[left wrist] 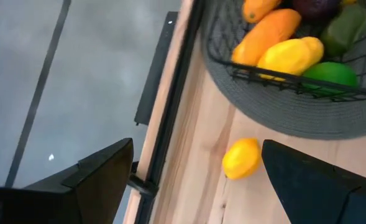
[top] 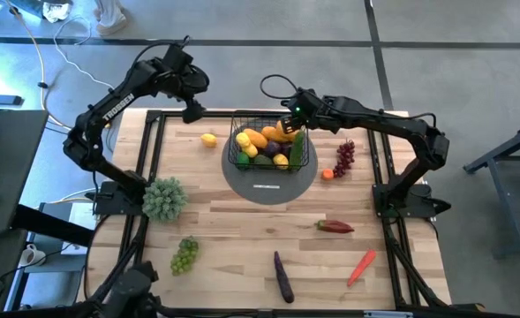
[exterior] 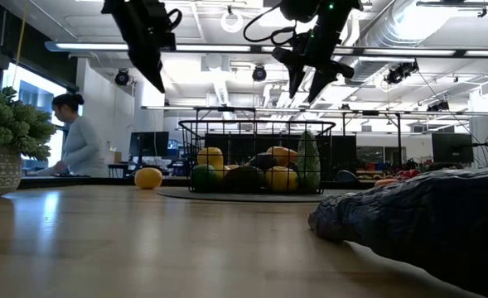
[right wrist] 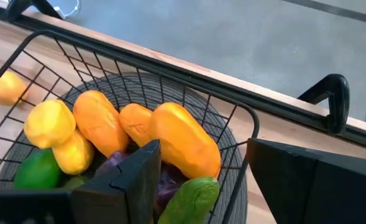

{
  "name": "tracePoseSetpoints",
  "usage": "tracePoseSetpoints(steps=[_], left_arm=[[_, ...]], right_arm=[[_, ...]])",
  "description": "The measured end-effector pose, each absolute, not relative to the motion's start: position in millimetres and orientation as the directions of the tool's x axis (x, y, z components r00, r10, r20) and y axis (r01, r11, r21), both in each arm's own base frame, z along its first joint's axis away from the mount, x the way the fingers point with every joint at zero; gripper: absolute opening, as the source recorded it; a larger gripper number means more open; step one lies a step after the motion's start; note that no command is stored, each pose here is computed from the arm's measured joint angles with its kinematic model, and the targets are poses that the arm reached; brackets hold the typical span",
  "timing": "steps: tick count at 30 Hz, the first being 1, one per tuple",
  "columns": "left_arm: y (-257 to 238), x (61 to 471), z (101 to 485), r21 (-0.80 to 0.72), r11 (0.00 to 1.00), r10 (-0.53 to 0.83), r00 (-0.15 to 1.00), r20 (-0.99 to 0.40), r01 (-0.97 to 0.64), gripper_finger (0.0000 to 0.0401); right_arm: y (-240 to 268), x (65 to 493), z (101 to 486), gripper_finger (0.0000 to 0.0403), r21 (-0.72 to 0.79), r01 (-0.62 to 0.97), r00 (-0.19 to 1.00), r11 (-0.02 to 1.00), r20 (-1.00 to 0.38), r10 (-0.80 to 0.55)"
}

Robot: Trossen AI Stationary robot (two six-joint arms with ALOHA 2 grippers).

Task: Build produce basket
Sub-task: Put the yellow lemon into the wire basket

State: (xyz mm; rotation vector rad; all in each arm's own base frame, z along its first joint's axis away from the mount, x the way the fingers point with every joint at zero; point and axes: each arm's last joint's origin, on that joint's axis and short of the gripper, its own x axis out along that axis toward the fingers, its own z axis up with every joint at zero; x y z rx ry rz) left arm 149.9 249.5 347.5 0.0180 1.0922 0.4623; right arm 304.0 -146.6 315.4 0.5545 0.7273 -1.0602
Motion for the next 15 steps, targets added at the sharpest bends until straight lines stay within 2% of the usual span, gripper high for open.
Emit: tracePoseSetpoints(steps=[4, 8, 15], left_arm=[[249, 160, 341, 0.254, 0.932, 0.339, 0.370, -0.865, -0.259, 0.0346], [254, 173, 327, 0.295, 0.941, 0.332, 0.297, -0.895, -0.164, 0.0346], [263, 191, 293, 0.212, 0.973, 0.227, 0.189, -0.955, -0.095, 0.0346]], right_arm=[[-147, 304, 315, 0.0220, 0.059, 0.915, 0.300, 0.399, -0.761, -0.575], [-147, 304, 315, 0.0220, 0.034, 0.904, 0.300, 0.426, -0.761, -0.575], [-146, 303, 314, 0.0220, 0.007, 0.896, 0.288, 0.444, -0.771, -0.568]])
